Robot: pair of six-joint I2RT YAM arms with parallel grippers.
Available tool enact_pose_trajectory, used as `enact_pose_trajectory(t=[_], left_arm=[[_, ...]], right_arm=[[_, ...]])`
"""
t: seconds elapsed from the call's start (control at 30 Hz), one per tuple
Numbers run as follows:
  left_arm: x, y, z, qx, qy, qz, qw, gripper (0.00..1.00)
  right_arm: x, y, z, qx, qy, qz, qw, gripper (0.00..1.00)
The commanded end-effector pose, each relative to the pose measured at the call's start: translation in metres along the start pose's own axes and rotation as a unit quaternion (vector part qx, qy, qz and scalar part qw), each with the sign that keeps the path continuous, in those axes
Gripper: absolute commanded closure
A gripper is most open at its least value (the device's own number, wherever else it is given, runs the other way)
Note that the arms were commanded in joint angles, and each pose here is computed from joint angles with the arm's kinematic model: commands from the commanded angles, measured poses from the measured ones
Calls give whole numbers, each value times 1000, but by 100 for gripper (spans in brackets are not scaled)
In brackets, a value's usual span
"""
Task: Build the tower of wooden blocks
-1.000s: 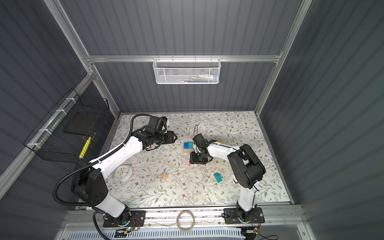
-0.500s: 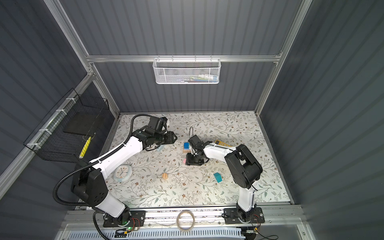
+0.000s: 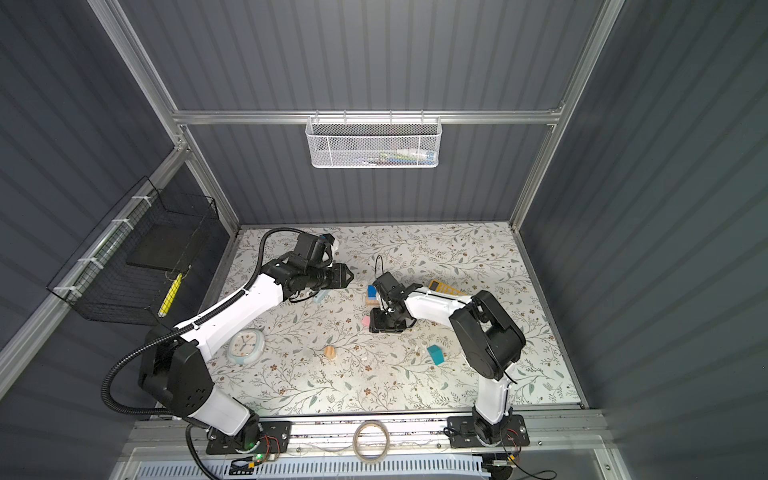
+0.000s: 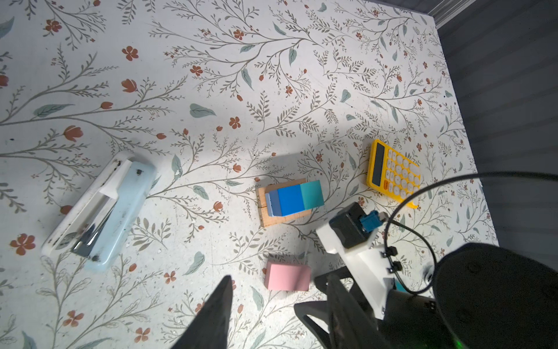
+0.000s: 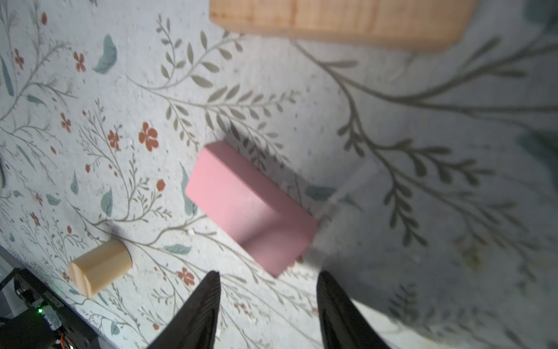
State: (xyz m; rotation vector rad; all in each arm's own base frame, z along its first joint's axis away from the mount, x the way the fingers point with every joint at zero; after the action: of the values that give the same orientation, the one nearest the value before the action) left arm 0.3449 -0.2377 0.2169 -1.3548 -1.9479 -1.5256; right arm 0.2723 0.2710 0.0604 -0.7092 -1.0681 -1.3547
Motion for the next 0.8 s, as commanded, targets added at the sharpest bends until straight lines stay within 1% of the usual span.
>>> enact_pose_trajectory(t=[0.0,0.13,0.2,0.27,0.37,0.53,0.67,0.7,0.77], left_arm=[[14,-9,-1,-29,2,9,1000,49],[26,-17,-7,-56,-2,17,998,46],[32,-24,-15,-83,-6,22,996,43],[35,-38,-23,-115,-1,32,993,41],[37,-58,-26,-139,15,59,988,39],[34,-88,-9,-131,52,99,985,35],[34,-102,-2,-114,58,107,986,29],[34,-104,-2,-109,57,106,987,29],[32,-107,-3,-104,52,103,988,28]], right_arm=[[28,-6,-3,0,-15,-25,1000,43],[56,-10,-9,3,-32,-63,998,38],[71,-10,-13,3,-43,-86,995,34],[85,-10,-19,1,-54,-109,993,29],[108,-8,-27,-4,-64,-149,987,22],[148,-4,-45,-25,-89,-224,970,2],[175,-1,-57,-41,-96,-277,955,1],[176,1,-59,-44,-96,-282,954,1],[195,3,-63,-53,-83,-311,945,1]])
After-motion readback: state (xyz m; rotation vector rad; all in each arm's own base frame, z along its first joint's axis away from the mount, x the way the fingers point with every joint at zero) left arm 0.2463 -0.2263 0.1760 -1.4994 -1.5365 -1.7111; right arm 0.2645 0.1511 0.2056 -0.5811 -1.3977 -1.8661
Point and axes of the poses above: each gripper's point midway between its finger pads, its own x axis back along the fingers, its own z axis along the line the jaws close on, y = z × x, the point moved 3 cm from there along x, back along the fingers
